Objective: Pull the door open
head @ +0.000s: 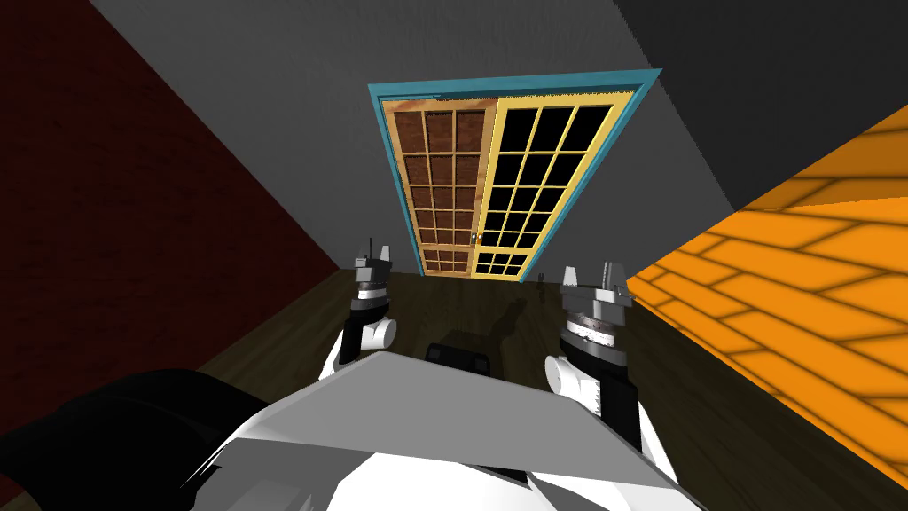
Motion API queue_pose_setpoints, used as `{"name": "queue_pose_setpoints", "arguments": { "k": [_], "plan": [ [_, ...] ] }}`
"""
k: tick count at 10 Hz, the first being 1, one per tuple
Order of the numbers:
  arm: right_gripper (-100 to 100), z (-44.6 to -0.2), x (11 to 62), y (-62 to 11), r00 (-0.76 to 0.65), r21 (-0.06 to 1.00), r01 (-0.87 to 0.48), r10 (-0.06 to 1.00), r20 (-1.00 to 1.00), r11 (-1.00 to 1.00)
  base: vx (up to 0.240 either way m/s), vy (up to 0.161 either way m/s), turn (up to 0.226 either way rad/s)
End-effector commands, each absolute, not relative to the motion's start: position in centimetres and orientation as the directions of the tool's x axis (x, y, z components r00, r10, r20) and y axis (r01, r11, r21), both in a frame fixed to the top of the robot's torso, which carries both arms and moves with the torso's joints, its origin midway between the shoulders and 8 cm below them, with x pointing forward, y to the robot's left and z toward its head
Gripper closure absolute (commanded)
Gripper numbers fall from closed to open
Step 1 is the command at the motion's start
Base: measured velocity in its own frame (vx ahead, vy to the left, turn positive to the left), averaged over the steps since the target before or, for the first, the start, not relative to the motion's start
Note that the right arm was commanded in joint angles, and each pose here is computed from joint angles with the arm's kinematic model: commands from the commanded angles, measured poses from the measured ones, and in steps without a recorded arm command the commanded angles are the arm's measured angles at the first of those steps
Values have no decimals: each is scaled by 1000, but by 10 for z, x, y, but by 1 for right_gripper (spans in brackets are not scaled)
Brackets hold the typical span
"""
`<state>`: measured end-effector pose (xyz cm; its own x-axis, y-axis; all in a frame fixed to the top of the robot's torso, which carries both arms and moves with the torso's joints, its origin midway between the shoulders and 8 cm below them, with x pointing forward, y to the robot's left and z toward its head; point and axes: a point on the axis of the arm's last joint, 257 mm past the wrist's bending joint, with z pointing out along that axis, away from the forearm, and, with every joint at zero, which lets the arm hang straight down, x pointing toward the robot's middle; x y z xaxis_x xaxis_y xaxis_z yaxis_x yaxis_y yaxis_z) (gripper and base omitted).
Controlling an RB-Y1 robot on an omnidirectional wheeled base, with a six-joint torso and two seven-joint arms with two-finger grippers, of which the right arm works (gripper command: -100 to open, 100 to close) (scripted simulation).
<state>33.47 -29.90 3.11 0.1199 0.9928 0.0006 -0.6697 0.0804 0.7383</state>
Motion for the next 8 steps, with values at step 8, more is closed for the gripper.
{"name": "queue_pose_setpoints", "arguments": {
  "k": [8],
  "plan": [
    [-100,-8,360,-309,223,753,-596,958,-178,279,117,15,-15]
  ]
}}
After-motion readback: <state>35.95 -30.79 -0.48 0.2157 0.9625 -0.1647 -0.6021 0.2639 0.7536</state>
